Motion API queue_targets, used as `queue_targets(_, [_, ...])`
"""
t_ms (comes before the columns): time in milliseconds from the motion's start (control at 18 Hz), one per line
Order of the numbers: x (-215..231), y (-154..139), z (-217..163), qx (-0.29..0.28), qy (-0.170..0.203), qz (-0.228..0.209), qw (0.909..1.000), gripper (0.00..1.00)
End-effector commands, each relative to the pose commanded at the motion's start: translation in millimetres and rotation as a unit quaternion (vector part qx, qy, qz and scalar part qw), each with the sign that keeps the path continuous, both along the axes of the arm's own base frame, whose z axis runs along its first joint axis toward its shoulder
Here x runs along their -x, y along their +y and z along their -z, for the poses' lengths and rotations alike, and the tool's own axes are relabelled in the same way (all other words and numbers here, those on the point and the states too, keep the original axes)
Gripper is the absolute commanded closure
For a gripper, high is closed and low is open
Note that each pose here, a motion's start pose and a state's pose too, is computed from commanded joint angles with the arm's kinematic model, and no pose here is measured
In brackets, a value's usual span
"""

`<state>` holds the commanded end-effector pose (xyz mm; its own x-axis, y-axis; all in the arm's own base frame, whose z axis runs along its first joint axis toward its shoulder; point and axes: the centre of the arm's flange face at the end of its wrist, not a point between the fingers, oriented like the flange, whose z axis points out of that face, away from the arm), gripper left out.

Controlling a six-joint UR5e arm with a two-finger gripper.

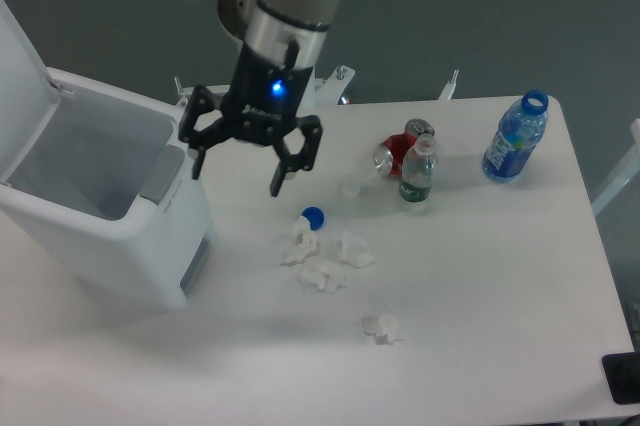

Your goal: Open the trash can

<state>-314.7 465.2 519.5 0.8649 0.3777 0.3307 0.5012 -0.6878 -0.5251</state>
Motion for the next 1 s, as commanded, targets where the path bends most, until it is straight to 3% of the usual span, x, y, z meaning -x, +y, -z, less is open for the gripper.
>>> queue_targets(222, [17.7,-10.8,-1.1,0.012,0.065,0.042,0.997,0.0])
queue_targets(444, [25.7,-17.0,4.7,0.058,0.138,0.091,0.9846,0.0])
queue_targets(556, [32.3,-19.3,6.3,0.089,0.184,0.128,0.9704,0.0])
queue_targets(722, [40.0,-31.4,19.2,0.191,0.263,0.194,0.9255,0.0])
queue_targets(778, [39.5,-31.1,20.3,0.204,0.274,0.208,0.9164,0.0])
queue_targets(1000, [39.0,-29.6,21.3,0.209,0.277,0.213,0.9132,0.0])
